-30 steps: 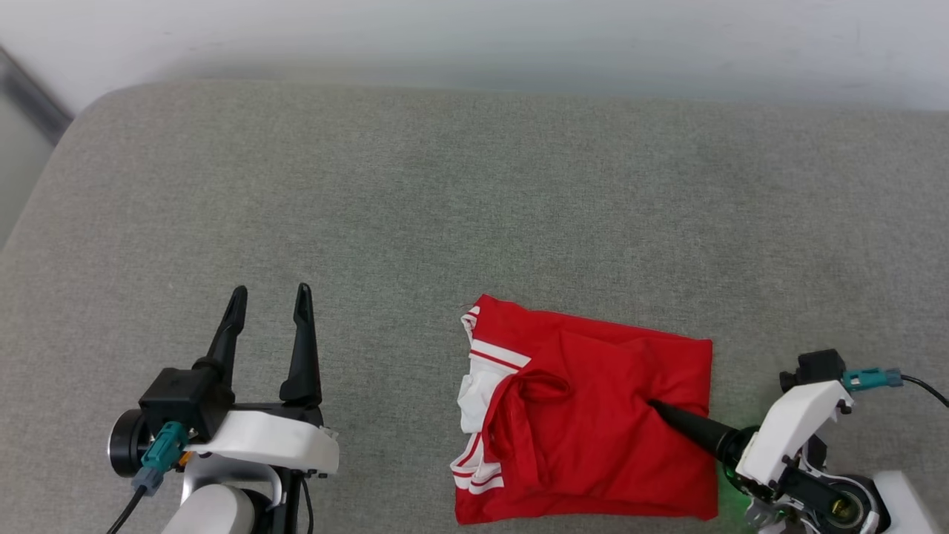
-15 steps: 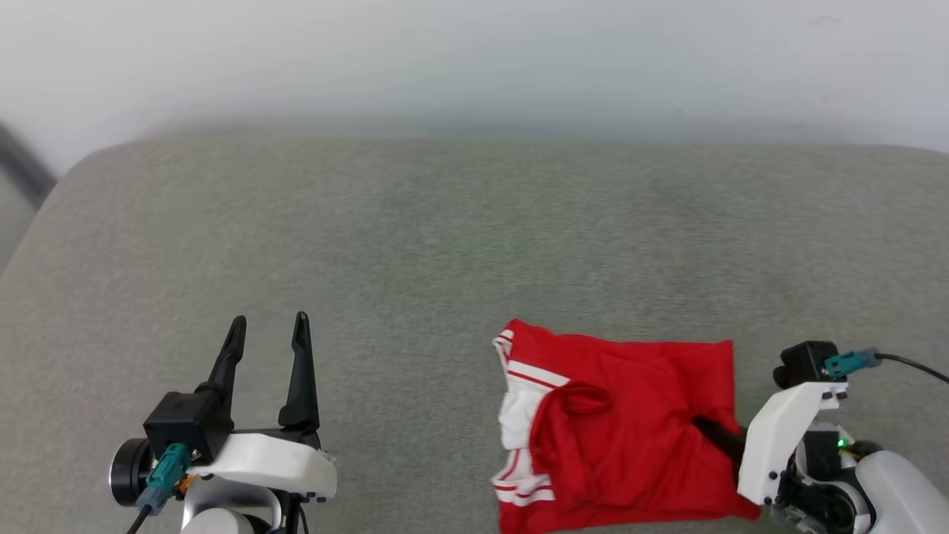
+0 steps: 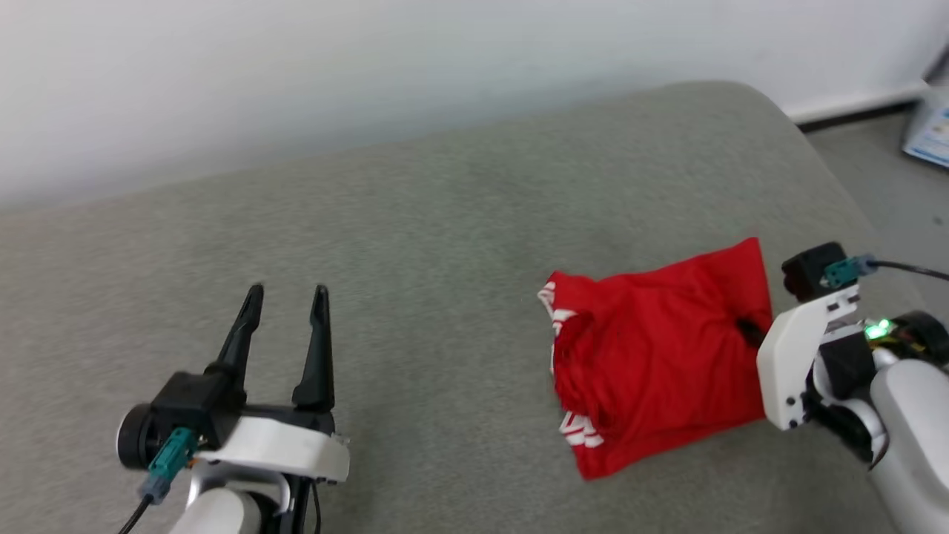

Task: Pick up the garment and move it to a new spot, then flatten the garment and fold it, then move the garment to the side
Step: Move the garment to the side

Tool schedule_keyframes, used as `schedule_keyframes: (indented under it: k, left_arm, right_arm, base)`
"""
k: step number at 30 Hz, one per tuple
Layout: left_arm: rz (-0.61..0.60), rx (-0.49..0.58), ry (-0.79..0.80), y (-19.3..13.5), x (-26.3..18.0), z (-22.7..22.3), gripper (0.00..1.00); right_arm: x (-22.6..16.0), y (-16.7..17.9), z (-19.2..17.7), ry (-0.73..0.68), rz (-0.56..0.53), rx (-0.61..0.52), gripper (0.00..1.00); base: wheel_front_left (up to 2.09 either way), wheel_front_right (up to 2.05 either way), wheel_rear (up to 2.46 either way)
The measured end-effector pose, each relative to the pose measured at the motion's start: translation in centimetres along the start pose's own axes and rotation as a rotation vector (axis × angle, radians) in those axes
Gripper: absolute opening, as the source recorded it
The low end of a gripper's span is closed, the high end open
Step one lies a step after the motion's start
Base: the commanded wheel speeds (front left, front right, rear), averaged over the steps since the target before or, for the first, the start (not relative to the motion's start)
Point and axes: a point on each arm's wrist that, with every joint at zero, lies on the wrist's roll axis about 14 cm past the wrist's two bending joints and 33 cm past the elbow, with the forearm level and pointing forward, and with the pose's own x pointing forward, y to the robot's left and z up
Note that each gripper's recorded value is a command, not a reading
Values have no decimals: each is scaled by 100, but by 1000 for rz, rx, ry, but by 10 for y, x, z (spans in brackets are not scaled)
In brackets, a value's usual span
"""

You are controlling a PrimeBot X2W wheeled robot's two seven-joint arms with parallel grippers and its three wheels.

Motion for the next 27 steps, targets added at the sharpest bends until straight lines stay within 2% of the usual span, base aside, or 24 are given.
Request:
schedule_keyframes:
  k: [5, 11, 16, 20, 21, 22, 23, 24, 27]
  left_arm:
    - [-152, -12, 9, -38, 36, -12, 100]
    - [-275, -35, 46, -61, 72, -41, 100]
    - [-331, -66, 69, -68, 96, -68, 100]
    - [-345, -91, 96, -65, 108, -91, 100]
    - [-345, -94, 105, -64, 110, -98, 100]
    - [-343, -96, 115, -62, 111, -105, 100]
    - [-342, -99, 127, -59, 112, -111, 100]
    - [-341, -101, 137, -57, 112, -117, 100]
    - [-331, -99, 165, -49, 112, -132, 100]
  right_arm:
    - [-12, -55, 3, -1, -155, -23, 0]
    - [-10, -116, 12, -8, -324, -40, 0]
    - [-6, -172, 11, -1, -485, -13, 0]
    - [7, -198, 16, -33, -567, -22, 0]
    - [14, -200, 15, -42, -575, -21, 4]
    - [20, -201, 13, -41, -583, -20, 40]
    - [27, -201, 9, -38, -586, -24, 95]
    - [32, -202, 7, -47, -595, -22, 100]
    - [45, -204, -1, -65, -614, -30, 100]
  base:
    - [0, 0, 0]
    - [0, 0, 0]
    - [0, 0, 0]
    - [0, 0, 0]
    - [0, 0, 0]
    - [0, 0, 0]
    - [0, 0, 0]
    - [0, 0, 0]
    - [0, 0, 0]
